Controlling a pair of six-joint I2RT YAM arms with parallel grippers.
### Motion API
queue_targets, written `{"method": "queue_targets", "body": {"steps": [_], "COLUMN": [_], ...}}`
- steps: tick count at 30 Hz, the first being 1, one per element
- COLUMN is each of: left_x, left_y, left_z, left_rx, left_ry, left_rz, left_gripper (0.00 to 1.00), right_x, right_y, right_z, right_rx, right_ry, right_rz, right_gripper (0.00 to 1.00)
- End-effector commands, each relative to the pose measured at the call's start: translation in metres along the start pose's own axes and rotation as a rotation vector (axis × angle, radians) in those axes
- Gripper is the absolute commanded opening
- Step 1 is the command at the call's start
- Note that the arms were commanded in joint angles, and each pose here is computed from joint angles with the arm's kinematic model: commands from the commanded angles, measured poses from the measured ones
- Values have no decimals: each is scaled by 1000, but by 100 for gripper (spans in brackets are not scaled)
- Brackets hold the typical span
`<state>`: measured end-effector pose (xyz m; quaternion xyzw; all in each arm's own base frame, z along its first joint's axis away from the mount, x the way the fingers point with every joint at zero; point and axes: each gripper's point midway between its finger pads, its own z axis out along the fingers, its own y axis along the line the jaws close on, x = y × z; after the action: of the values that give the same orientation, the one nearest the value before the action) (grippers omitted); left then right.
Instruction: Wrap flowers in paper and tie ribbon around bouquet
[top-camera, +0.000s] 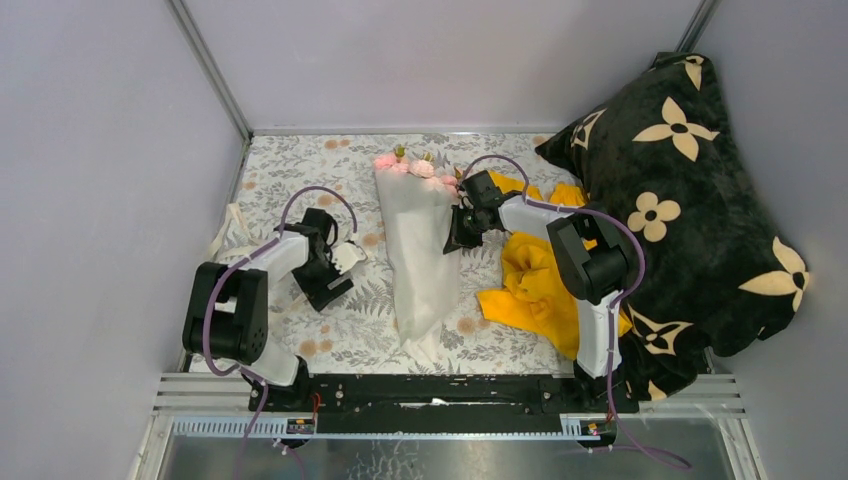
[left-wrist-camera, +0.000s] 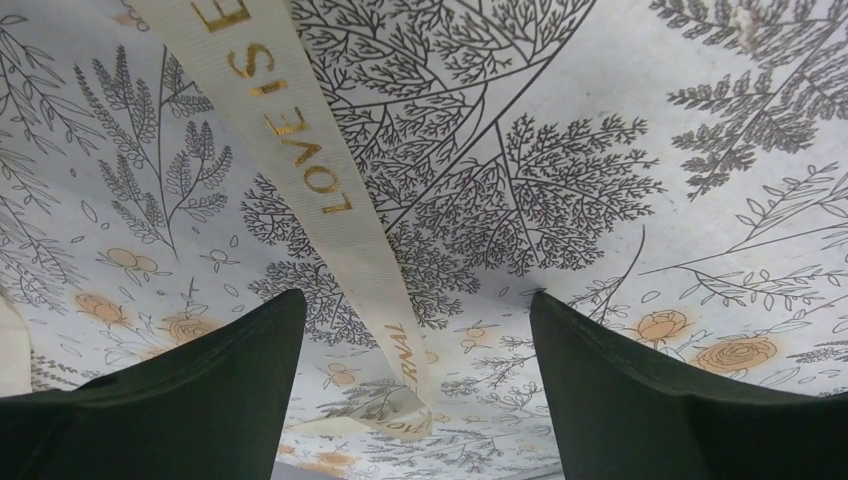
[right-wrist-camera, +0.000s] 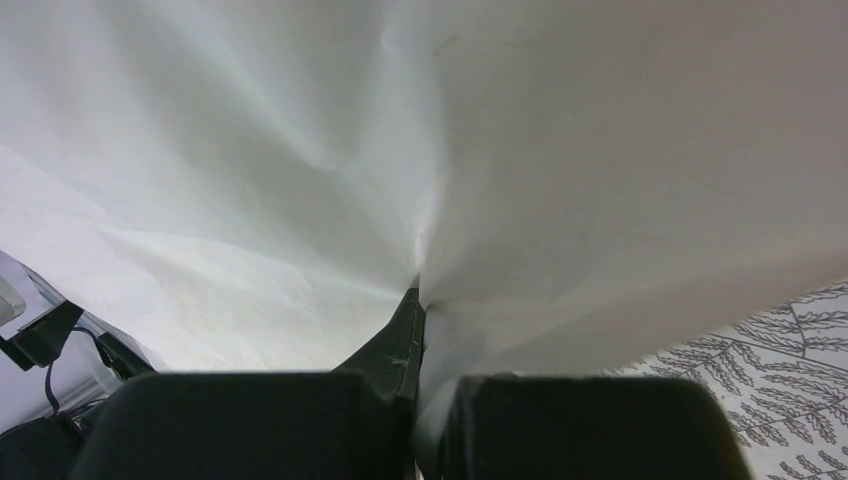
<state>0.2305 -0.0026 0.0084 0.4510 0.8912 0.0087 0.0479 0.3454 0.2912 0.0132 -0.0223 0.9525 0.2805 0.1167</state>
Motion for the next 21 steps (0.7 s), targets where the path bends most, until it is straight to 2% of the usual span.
{"method": "queue_targets", "body": {"steps": [1, 4, 6, 7, 11, 16, 21], "left_x": [-5, 0, 3, 3, -4, -33, -66], "left_y": [18, 15, 13, 11, 4, -15, -72], "left_z": [17, 29, 35, 36, 37, 13, -35], "left_rx": [-70, -22, 0, 13, 65, 141, 260], "left_ry": [8, 49, 67, 73, 50, -43, -161], "left_rz": [-4, -21, -26, -25, -35, -9, 188], "left_gripper": [86, 75, 62, 53, 1, 0, 0], "right_x": [-8, -6, -5, -4, -2, -5, -22], "right_y": [10, 9, 9, 8, 11, 23, 38], "right_z": [-17, -17, -18, -18, -16, -19, -30], "right_rx": [-9, -8, -9, -8, -29, -82, -128], "right_ry": [-44, -42, -44, -43, -36, -37, -64], "right_rz": [-41, -43, -44, -43, -38, -26, -10], "right_gripper": [0, 0, 0, 0, 0, 0, 0]}}
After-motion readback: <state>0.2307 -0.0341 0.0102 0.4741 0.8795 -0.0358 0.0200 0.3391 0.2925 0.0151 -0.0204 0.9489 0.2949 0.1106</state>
